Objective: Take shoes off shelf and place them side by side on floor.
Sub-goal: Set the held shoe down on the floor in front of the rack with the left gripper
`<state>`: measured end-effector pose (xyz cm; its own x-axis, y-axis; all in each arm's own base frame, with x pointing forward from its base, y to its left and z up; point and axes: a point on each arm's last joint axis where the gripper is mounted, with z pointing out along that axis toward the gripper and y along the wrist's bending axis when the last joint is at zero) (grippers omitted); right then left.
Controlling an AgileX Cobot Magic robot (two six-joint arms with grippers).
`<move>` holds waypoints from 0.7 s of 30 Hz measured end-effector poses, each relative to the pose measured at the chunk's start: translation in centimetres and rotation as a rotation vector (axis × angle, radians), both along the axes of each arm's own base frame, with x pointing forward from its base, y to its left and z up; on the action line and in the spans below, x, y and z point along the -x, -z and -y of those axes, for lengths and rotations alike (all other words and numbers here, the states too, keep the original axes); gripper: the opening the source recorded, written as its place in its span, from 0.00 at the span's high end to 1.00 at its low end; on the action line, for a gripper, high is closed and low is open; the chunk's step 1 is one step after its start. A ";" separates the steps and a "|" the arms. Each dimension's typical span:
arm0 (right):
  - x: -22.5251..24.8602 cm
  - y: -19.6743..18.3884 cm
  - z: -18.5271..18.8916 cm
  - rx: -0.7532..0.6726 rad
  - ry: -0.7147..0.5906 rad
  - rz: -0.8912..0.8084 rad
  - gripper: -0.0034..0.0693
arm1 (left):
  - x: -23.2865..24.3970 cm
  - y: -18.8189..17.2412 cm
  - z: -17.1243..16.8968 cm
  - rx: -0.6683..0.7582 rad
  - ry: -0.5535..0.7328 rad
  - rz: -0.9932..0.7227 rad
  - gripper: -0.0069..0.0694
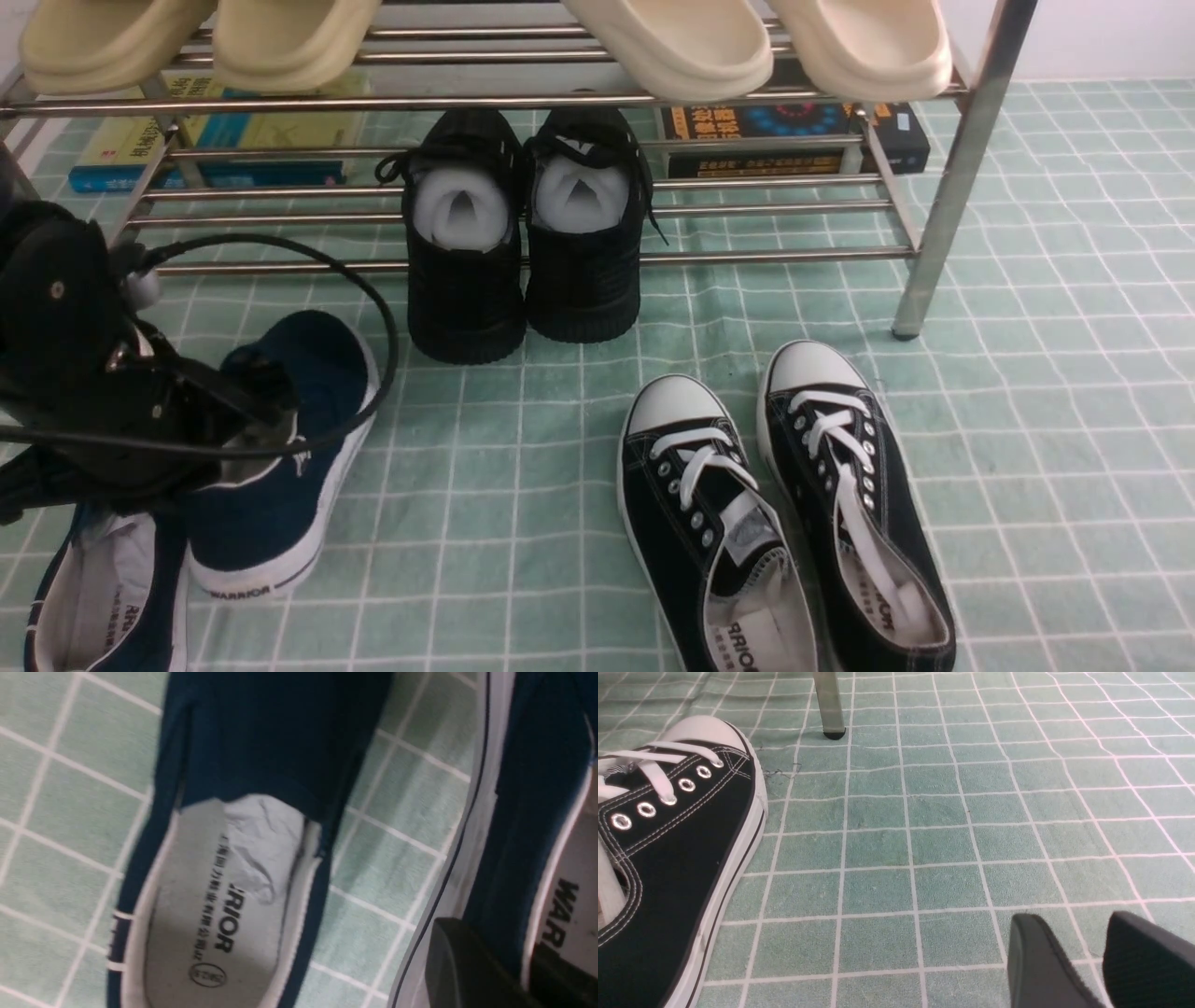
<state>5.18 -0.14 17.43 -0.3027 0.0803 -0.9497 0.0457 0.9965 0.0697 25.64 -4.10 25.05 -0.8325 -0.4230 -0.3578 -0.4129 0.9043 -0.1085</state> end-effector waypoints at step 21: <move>0.0 0.0 0.0 0.000 0.000 0.000 0.62 | 0.5 -0.3 -0.1 -0.019 -0.005 -0.025 0.48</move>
